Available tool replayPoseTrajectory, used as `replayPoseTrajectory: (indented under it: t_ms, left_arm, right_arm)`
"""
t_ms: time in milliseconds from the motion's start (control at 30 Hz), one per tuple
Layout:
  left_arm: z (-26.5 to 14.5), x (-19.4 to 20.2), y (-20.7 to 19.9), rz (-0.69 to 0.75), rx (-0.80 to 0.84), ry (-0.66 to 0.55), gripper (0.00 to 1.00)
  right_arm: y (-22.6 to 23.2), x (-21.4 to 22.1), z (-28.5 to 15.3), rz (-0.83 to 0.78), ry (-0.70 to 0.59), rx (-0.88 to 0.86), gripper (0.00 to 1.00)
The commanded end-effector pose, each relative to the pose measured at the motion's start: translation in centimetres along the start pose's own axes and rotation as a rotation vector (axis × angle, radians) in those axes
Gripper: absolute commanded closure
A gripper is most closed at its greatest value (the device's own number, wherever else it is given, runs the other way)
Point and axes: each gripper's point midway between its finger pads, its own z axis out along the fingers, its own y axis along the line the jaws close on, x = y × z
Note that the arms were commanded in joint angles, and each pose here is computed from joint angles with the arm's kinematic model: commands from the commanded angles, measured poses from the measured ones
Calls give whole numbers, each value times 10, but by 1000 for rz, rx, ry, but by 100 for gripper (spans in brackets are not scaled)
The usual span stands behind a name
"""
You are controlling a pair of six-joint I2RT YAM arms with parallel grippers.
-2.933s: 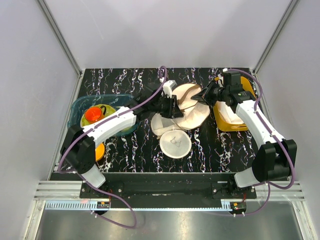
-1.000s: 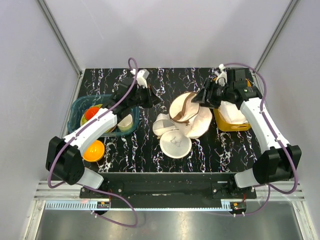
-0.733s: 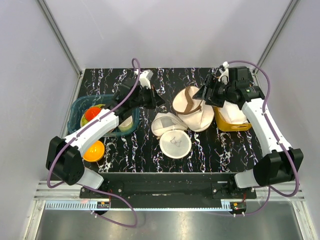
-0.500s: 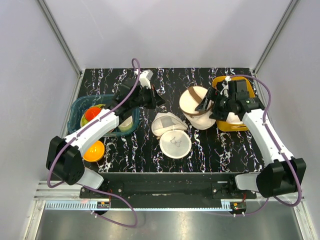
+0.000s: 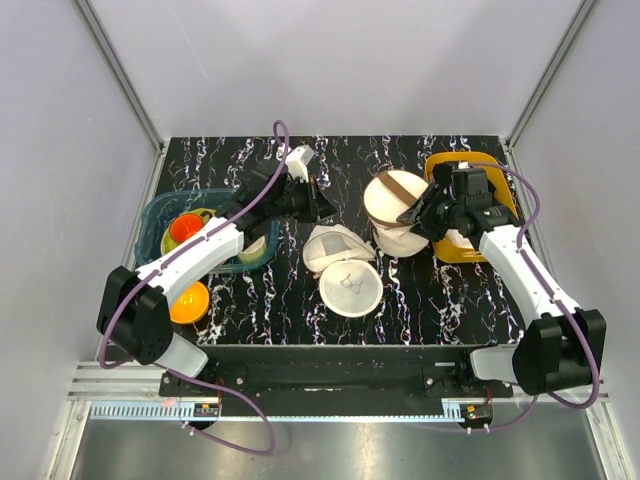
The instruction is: Unzip the laundry bag and remove the bra
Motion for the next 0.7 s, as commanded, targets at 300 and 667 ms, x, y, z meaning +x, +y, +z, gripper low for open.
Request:
replayPoseTrajectory:
  t_ms: [300, 667]
  left_arm:
    - [4, 19, -79, 197, 153, 92, 29]
    - [39, 38, -85, 251, 89, 54, 36]
  right_arm:
    - [25, -28, 8, 117, -92, -86, 100]
    - [67, -20, 4, 345, 57, -260, 100]
